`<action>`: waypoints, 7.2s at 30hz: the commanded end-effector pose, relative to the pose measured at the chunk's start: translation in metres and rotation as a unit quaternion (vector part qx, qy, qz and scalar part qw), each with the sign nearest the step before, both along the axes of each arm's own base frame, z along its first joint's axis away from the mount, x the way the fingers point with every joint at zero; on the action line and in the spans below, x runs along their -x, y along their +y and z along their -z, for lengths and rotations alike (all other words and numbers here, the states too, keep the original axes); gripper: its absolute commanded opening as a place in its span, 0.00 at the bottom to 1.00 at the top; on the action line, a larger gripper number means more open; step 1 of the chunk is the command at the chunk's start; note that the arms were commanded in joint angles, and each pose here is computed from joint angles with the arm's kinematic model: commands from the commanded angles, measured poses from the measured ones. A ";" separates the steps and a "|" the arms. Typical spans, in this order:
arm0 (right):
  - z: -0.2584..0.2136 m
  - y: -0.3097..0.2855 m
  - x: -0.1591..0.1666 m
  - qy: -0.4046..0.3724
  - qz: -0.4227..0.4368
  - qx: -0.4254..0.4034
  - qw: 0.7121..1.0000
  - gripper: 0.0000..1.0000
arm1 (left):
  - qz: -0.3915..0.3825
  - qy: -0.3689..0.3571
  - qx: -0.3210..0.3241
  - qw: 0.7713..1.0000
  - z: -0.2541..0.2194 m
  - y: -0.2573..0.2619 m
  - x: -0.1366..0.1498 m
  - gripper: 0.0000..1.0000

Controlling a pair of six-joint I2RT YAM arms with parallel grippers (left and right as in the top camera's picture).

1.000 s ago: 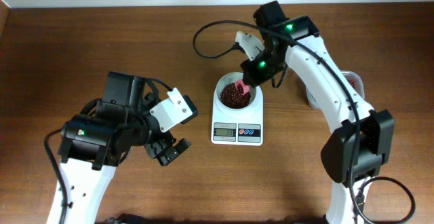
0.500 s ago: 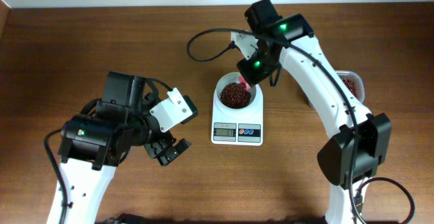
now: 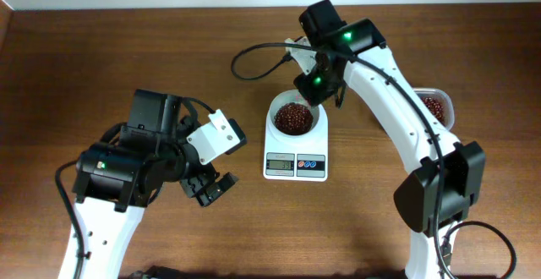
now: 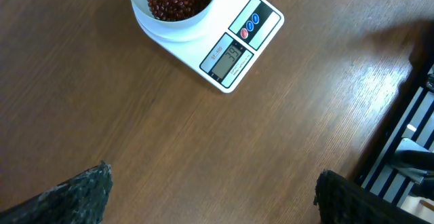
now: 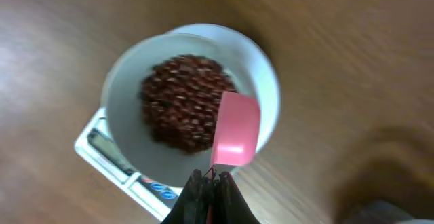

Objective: Scoop and weigh 50g on scale
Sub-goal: 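Tilt the scoop to pour beans into the bowl, then move the scoop back to the bean tub with the right gripper, then scoop a small amount of beans from the tub with the right gripper, then carry the scoop over the bowl with the right gripper, then tilt the scoop over the bowl to add beans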

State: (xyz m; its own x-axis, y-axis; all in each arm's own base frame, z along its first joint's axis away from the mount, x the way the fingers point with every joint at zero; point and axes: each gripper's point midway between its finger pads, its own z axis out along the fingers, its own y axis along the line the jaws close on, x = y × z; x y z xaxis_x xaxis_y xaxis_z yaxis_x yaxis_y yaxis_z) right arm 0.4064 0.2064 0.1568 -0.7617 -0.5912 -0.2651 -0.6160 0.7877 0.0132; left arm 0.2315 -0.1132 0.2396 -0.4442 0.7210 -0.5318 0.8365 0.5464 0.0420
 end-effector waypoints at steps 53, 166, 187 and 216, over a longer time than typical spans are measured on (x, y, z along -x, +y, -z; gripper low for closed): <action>0.056 -0.245 0.005 0.101 0.284 -0.103 0.948 0.04 | 0.008 -0.002 0.004 1.000 0.000 -0.001 0.001 0.99; 0.001 0.004 0.011 0.181 0.078 -0.455 0.868 0.04 | 0.008 -0.002 0.004 1.000 0.000 -0.001 0.001 0.99; 0.001 -0.008 -0.001 0.101 0.035 -0.404 0.908 0.04 | 0.008 -0.002 0.004 1.000 0.000 -0.001 0.001 0.99; -0.001 -0.012 0.013 -0.003 0.039 -0.146 0.989 0.04 | 0.008 -0.002 0.004 1.000 0.000 -0.001 0.001 0.99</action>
State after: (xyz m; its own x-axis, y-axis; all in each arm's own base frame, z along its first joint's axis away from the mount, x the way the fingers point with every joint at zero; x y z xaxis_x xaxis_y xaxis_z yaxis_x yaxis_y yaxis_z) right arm 0.3897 0.1994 0.1438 -0.8289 -0.3947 -0.3964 -0.5384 0.7551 0.3740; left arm 0.2315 -0.1133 0.2396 -0.4442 0.7209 -0.5321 0.8366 0.5463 0.0418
